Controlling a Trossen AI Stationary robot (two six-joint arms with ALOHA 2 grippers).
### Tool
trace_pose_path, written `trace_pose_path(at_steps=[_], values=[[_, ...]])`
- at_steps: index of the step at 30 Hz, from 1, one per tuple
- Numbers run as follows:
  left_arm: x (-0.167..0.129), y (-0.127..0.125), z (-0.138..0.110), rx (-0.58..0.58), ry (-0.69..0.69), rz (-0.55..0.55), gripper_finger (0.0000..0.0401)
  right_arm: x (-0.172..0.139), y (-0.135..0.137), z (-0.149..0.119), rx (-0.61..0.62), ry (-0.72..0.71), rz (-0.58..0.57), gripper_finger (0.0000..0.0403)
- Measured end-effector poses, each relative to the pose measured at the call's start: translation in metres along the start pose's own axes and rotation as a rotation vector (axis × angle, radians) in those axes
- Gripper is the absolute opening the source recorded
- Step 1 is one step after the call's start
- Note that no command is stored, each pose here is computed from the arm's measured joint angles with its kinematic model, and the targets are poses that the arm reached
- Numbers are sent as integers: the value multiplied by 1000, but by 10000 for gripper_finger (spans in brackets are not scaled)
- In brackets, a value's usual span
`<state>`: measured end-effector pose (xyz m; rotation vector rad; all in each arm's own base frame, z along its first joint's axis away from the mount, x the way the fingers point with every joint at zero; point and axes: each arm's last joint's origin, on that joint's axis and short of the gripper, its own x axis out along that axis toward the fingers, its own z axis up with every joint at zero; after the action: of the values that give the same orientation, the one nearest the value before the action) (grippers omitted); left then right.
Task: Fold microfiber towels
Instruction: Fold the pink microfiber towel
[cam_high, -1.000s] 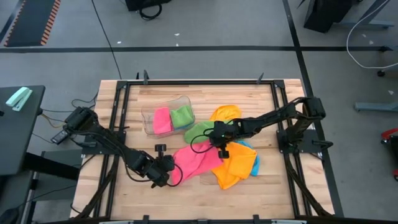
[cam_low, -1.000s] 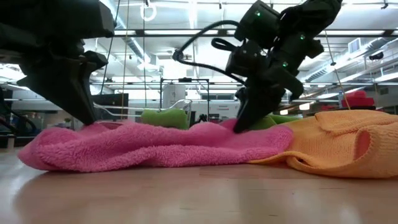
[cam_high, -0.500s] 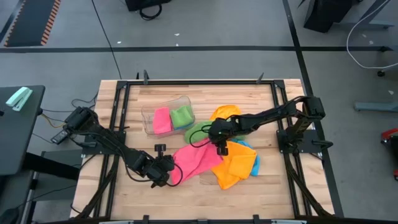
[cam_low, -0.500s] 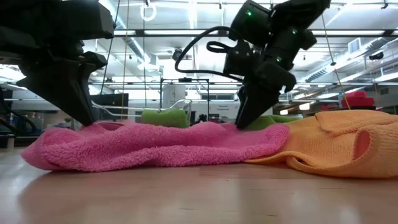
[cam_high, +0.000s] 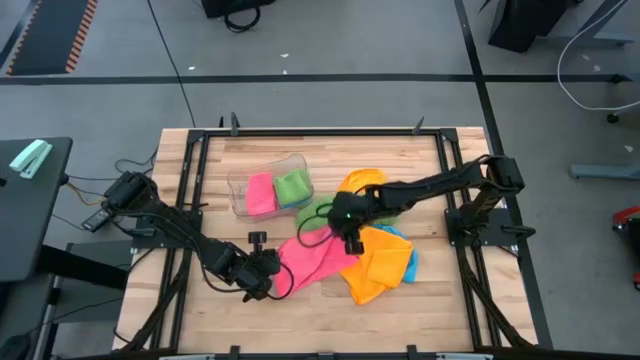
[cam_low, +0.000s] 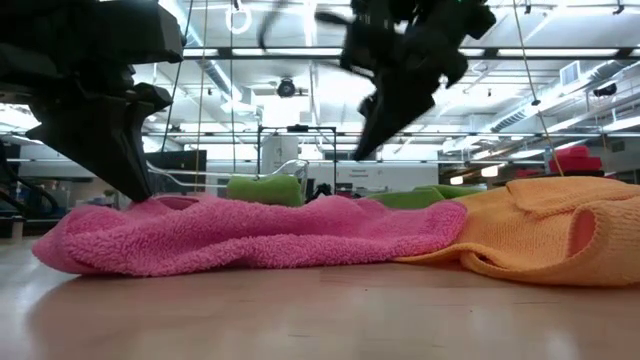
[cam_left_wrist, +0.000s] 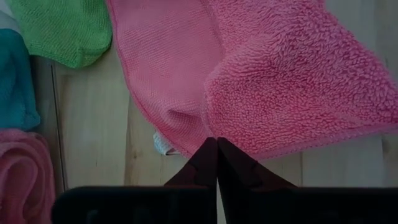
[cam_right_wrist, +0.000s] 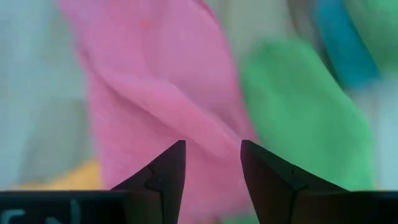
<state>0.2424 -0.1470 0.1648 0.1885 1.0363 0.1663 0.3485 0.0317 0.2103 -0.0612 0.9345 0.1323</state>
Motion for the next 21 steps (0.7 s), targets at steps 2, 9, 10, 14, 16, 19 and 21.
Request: trace_pose_path(at_steps=[2,9,10,14,16,19,21], values=[[0,1,-1,-11,10,4,24,4,11,-1,-42,-40,17,163],[0,1,-2,-46,21,10,57,17,28,-18,-29,-104,41,163],[-1,1,-1,-47,22,11,62,19,29,-21,-23,-101,43,163],[-6,0,6,-36,27,-1,86,22,32,-26,-4,-102,50,162],[-10,1,7,-22,67,-20,95,23,34,-29,7,-108,55,162],[-12,2,3,-13,132,-33,100,24,41,-29,-4,-143,70,162],[-11,3,0,-7,164,-17,99,24,48,-30,-28,-148,84,162]])
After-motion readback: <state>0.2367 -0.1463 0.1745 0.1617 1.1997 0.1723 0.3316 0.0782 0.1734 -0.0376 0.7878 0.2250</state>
